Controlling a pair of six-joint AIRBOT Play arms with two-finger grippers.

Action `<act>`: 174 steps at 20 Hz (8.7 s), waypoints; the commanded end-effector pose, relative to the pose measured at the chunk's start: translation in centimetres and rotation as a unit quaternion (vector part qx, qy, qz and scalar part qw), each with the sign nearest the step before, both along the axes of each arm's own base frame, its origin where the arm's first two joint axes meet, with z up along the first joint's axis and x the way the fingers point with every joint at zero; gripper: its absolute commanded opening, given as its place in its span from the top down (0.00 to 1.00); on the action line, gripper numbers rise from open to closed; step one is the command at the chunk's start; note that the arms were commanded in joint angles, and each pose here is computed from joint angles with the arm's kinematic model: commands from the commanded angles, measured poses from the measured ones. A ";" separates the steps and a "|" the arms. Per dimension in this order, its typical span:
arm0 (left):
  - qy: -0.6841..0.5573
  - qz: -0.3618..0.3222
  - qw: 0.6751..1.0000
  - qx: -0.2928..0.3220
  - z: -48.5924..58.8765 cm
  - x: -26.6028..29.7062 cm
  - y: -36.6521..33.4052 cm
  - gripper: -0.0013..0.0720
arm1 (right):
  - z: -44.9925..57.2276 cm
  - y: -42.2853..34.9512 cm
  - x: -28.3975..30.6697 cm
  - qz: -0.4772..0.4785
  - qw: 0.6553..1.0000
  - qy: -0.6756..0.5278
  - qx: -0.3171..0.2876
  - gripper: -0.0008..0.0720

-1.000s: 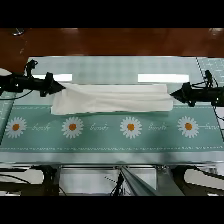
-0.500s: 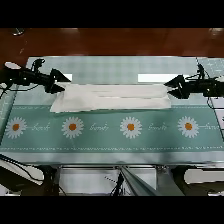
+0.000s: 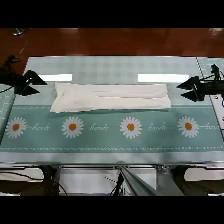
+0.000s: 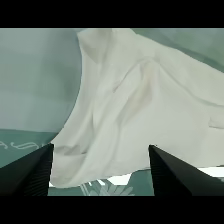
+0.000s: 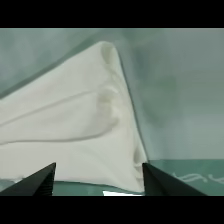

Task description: Fold the shirts.

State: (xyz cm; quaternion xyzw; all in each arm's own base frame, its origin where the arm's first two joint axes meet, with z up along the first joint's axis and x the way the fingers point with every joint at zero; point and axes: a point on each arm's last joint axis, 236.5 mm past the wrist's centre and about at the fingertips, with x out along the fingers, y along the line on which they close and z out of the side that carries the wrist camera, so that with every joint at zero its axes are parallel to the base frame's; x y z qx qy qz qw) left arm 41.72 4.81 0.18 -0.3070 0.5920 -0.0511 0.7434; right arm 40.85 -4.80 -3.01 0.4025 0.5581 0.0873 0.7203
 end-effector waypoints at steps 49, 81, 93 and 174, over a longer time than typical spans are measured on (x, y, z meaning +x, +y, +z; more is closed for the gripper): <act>-0.031 -0.401 0.882 -0.246 -0.6 -15.1 -57.2 0.96 | 19.7 11.9 -14.6 0.092 0.968 -0.193 -0.128 0.95; -0.256 -0.159 0.951 -0.065 9.9 -15.7 -19.8 0.95 | 4.8 45.9 -5.2 0.340 0.935 -0.083 0.059 0.13; -0.218 -0.157 0.960 -0.073 6.8 -16.6 -19.8 0.95 | 14.2 8.0 -7.4 0.050 0.949 -0.111 -0.292 0.13; -0.247 -0.179 0.950 -0.073 11.5 -11.4 -20.1 0.95 | 16.7 -8.8 -21.1 -0.314 0.931 0.050 -0.178 0.60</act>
